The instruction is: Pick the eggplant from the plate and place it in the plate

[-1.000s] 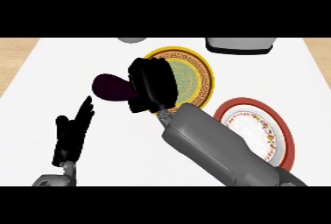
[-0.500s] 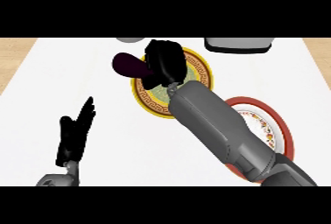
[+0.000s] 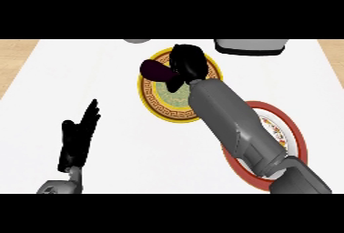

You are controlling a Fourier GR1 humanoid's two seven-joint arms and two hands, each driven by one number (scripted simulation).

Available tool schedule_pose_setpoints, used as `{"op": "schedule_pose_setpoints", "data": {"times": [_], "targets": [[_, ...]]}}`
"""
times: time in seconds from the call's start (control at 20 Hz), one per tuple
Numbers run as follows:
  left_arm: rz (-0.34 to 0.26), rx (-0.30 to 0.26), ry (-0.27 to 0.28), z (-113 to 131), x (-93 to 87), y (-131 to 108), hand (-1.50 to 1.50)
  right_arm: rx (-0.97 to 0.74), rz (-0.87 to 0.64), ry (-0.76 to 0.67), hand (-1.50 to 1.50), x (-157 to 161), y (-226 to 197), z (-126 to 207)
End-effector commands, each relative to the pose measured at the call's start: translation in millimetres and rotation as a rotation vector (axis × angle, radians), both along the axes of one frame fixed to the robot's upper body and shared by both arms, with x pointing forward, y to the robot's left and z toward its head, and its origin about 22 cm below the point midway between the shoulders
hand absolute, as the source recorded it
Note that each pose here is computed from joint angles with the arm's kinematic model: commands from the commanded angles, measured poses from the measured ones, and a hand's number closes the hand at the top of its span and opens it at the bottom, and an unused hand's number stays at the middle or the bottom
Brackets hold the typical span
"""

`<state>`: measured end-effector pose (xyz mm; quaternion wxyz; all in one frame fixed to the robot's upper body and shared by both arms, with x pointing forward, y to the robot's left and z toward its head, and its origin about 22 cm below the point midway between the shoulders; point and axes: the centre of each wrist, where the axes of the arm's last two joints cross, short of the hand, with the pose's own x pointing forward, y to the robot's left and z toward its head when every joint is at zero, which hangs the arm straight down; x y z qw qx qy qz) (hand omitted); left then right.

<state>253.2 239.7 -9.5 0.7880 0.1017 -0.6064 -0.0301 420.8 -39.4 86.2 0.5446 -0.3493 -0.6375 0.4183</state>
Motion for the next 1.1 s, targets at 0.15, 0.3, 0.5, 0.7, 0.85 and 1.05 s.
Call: {"op": "schedule_pose_setpoints", "data": {"times": [0.15,0.3,0.5,0.7,0.85,1.05], "targets": [[-0.009,0.007,-0.015,4.6,2.7,5.7,0.00,-0.086,0.031,0.276,1.50,6.1,-29.5,-34.6],[-0.014,0.001,-0.009,14.3,7.7,-0.8,0.00,-0.081,0.070,0.321,-1.50,10.6,-38.9,-36.4],[-0.004,-0.009,0.006,-1.0,6.9,-5.0,0.00,0.053,0.213,0.264,-1.50,11.5,-51.1,-38.1],[-0.001,0.014,-0.009,3.1,1.0,2.3,0.00,0.369,0.269,0.158,-1.50,11.6,-36.9,-21.8],[0.023,0.003,0.001,-2.1,2.8,-0.9,0.00,0.634,0.238,0.087,-1.50,16.5,-54.5,-16.1],[0.014,-0.016,0.009,3.0,-2.4,7.0,0.00,0.813,0.246,0.093,-1.50,20.6,-75.6,-16.7]]}}
